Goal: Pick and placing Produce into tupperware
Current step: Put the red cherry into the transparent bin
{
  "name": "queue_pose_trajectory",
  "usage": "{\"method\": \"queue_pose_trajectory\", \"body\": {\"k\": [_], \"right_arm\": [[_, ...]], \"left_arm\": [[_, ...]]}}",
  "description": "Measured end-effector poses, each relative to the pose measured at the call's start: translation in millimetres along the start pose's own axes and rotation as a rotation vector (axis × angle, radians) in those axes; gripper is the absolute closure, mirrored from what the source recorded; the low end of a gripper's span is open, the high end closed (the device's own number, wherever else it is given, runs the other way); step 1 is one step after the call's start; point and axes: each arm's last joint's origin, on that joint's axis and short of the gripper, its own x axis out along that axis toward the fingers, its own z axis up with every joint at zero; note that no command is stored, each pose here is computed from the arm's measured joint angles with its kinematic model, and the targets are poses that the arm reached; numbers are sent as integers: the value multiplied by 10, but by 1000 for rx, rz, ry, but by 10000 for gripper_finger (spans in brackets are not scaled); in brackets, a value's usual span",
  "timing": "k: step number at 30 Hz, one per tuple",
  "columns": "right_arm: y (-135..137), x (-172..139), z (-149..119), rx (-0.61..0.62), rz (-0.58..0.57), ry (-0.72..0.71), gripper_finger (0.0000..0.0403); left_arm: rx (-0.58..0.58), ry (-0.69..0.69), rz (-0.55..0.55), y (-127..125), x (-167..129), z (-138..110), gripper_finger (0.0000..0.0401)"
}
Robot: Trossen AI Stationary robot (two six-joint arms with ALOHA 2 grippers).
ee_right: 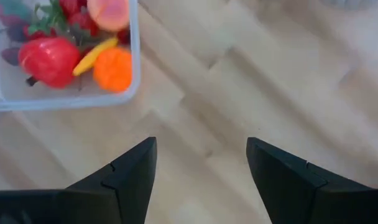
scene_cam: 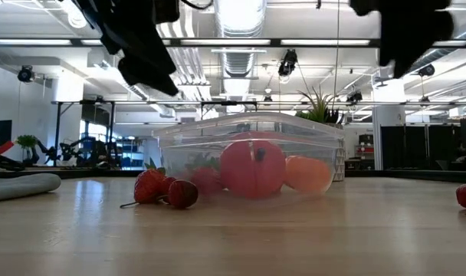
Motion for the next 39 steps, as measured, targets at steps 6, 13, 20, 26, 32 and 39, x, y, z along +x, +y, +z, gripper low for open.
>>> {"method": "queue_pose_trajectory", "body": {"k": [6,13,20,26,32,39], "right_arm": [[100,148,-316,152,247,45,162],[284,398,-652,228,382,126,157],[269,624,-811,440,257,230,158],[349,738,-858,545,202,302,167],[487,877,-885,560,144,316,179],[574,985,-869,558,65,297,184]], "left_arm": [[-11,-48,32,63,-207,-17,138],[-96,-53,35,127,-361,-86,138],[-109,-57,33,138,-407,-89,138],[-108,-53,35,136,-393,-92,138],[-107,-50,37,136,-388,-94,138],[-106,-49,38,138,-385,-98,138]]}}
